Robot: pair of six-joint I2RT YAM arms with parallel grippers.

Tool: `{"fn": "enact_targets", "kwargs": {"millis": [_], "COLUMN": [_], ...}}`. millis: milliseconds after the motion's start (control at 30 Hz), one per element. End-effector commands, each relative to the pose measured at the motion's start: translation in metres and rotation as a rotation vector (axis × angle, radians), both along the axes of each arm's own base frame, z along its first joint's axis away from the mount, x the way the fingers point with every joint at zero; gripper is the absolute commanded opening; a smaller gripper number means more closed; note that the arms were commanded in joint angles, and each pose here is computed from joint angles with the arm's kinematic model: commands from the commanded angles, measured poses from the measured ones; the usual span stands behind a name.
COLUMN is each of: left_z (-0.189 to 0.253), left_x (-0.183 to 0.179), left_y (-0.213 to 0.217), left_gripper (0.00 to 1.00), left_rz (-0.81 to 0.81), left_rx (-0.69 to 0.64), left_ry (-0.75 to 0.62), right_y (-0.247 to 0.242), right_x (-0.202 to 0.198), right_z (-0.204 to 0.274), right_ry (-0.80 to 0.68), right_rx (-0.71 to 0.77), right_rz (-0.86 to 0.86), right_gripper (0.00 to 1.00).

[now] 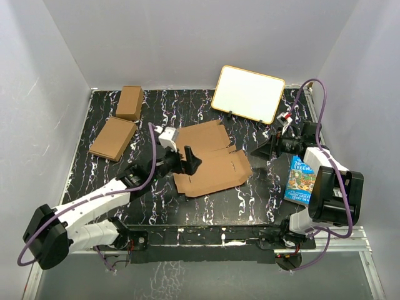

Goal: Fold the paper box

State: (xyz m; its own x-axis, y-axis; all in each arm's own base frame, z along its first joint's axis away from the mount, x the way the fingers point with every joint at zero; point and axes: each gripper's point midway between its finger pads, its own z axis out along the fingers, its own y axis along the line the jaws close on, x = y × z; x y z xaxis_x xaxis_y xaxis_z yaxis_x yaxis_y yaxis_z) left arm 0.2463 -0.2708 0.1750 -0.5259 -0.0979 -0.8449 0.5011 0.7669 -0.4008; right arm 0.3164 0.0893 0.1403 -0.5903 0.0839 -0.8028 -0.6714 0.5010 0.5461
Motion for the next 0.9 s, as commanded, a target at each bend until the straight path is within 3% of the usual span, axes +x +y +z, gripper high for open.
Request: {"fn": "enact_targets", "kwargs": {"millis": [0,400,767,867], "left_z": [0.014,-0.010,-0.068,-0.082], "left_x": [0.022,0.080,0.126,0.139], "left_y": [0.026,0.065,0.090,0.089], "left_gripper": [0.97,0.97,0.97,0.91], "left_rz": [0.095,0.132,0.197,0.186], "left_rx": [-0.067,-0.258,-0.246,-0.283], "left_ry": [-0.031,0.193,0.348,0.401], "right_y": [-0.001,-0.003,-0.002,-0.001], "right_x": [0.009,0.012,0.013,0.014], "right_z": [0.020,0.017,0.016,0.015], "right_ry": [-0.123,-0.112,-0.103,-0.102], "right_rx": [-0.005,-0.020,-0.031,-0.039], "right_rz": [0.048,0.037,0.033,0.030], "right_gripper": [0.98,0.98,0.98,0.98]}}
